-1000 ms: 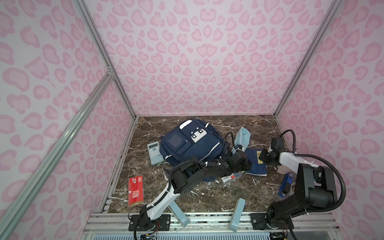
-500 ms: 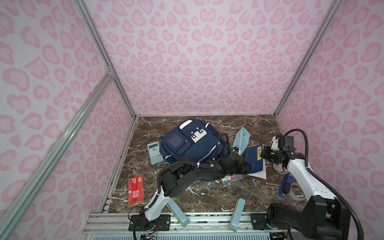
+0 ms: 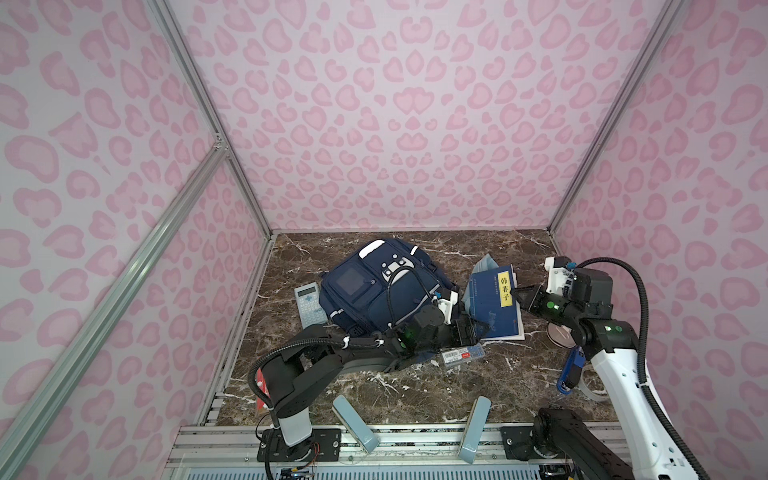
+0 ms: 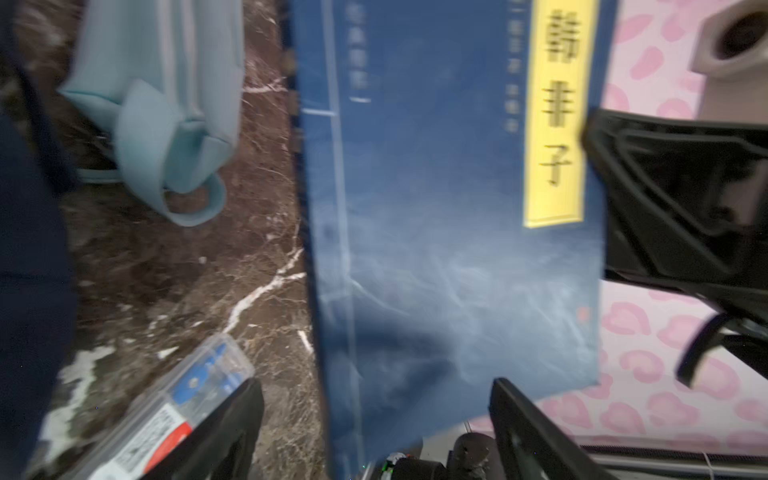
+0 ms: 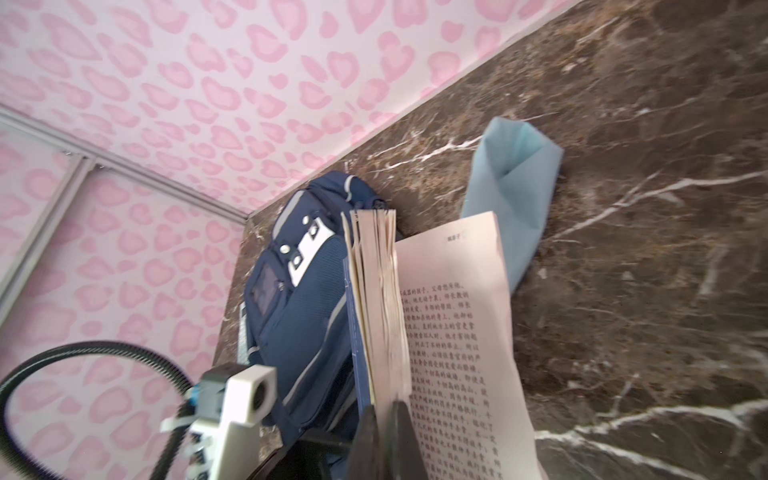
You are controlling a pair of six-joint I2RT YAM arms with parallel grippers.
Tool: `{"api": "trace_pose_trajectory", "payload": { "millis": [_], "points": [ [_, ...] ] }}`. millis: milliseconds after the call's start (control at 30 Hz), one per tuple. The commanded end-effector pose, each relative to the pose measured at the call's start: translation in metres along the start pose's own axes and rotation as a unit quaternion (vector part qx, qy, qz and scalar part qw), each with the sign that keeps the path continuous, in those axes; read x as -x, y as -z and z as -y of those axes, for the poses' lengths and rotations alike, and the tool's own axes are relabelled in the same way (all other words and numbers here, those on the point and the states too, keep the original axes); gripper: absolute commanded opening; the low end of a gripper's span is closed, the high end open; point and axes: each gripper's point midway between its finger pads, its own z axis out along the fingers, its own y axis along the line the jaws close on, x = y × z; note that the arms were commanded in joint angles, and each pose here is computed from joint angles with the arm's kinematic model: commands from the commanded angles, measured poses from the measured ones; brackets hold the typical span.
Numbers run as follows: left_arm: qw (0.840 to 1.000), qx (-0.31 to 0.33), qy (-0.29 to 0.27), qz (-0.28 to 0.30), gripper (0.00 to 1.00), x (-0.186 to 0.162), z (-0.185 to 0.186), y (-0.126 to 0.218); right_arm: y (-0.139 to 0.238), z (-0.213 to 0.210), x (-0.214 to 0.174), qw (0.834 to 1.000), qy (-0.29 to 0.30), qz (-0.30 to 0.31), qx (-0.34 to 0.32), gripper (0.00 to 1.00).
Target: Pack the student bag
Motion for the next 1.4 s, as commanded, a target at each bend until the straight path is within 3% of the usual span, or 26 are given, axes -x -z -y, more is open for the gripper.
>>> {"api": "trace_pose_trajectory", "payload": {
  "millis": [0, 133, 233, 367, 433, 533, 600, 667, 700, 800, 900, 1100, 1200, 1233, 1267, 1300, 1367],
  "points": [
    [0.999, -0.02, -0.01, 0.046, 0.93, 0.02, 0.012, 0.017, -0.003, -0.042, 0.001, 0.996, -0.015, 0.002, 0.084, 0.0],
    [0.996, -0.025, -0.031, 0.086, 0.94, 0.031, 0.019, 0.039, -0.015, -0.054, -0.006, 0.994, -0.025, -0.02, 0.104, 0.0],
    [0.992, -0.058, -0.041, 0.102, 0.85, 0.038, 0.037, 0.053, -0.027, -0.056, -0.012, 0.992, -0.037, -0.032, 0.12, 0.0],
    [0.99, -0.067, -0.052, 0.11, 0.56, 0.042, 0.045, 0.065, -0.033, -0.054, -0.013, 0.992, -0.03, -0.037, 0.115, 0.0],
    [0.991, -0.052, -0.047, 0.112, 0.33, 0.043, 0.042, 0.07, -0.038, -0.051, -0.019, 0.992, -0.03, -0.05, 0.112, 0.0],
    [0.992, -0.043, -0.054, 0.106, 0.06, 0.044, 0.044, 0.073, -0.046, -0.054, -0.028, 0.99, -0.023, -0.066, 0.124, 0.0],
    [0.992, -0.046, -0.053, 0.104, 0.03, 0.044, 0.043, 0.077, -0.049, -0.055, -0.032, 0.988, -0.011, -0.075, 0.134, 0.01],
    [0.991, -0.058, -0.05, 0.106, 0.03, 0.047, 0.046, 0.085, -0.051, -0.051, -0.034, 0.988, 0.004, -0.082, 0.134, 0.56],
    [0.991, -0.064, -0.05, 0.108, 0.03, 0.048, 0.048, 0.09, -0.053, -0.046, -0.034, 0.988, 0.01, -0.082, 0.131, 0.72],
    [0.988, -0.091, -0.061, 0.11, 0.03, 0.054, 0.061, 0.104, -0.056, -0.06, -0.038, 0.977, 0.026, -0.086, 0.194, 0.96],
    [0.985, -0.126, -0.077, 0.091, 0.03, 0.052, 0.078, 0.108, -0.058, -0.081, -0.046, 0.963, 0.044, -0.097, 0.249, 0.96],
    [0.981, -0.164, -0.068, 0.083, 0.03, 0.055, 0.084, 0.113, -0.06, -0.092, -0.052, 0.951, 0.041, -0.1, 0.291, 0.68],
    [0.983, -0.145, -0.075, 0.082, 0.03, 0.056, 0.079, 0.112, -0.061, -0.089, -0.052, 0.951, 0.037, -0.099, 0.29, 0.37],
    [0.985, -0.132, -0.078, 0.076, 0.05, 0.056, 0.075, 0.11, -0.062, -0.089, -0.053, 0.951, 0.035, -0.1, 0.291, 0.2],
    [0.988, -0.115, -0.08, 0.071, 0.13, 0.056, 0.069, 0.107, -0.062, -0.088, -0.052, 0.951, 0.035, -0.098, 0.29, 0.03],
    [0.989, -0.1, -0.083, 0.068, 0.26, 0.056, 0.062, 0.105, -0.062, -0.087, -0.052, 0.953, 0.036, -0.095, 0.286, 0.0],
    [0.991, -0.054, -0.096, 0.07, 0.61, 0.059, 0.043, 0.105, -0.063, -0.08, -0.051, 0.959, 0.04, -0.091, 0.266, 0.0]
  ]
}}
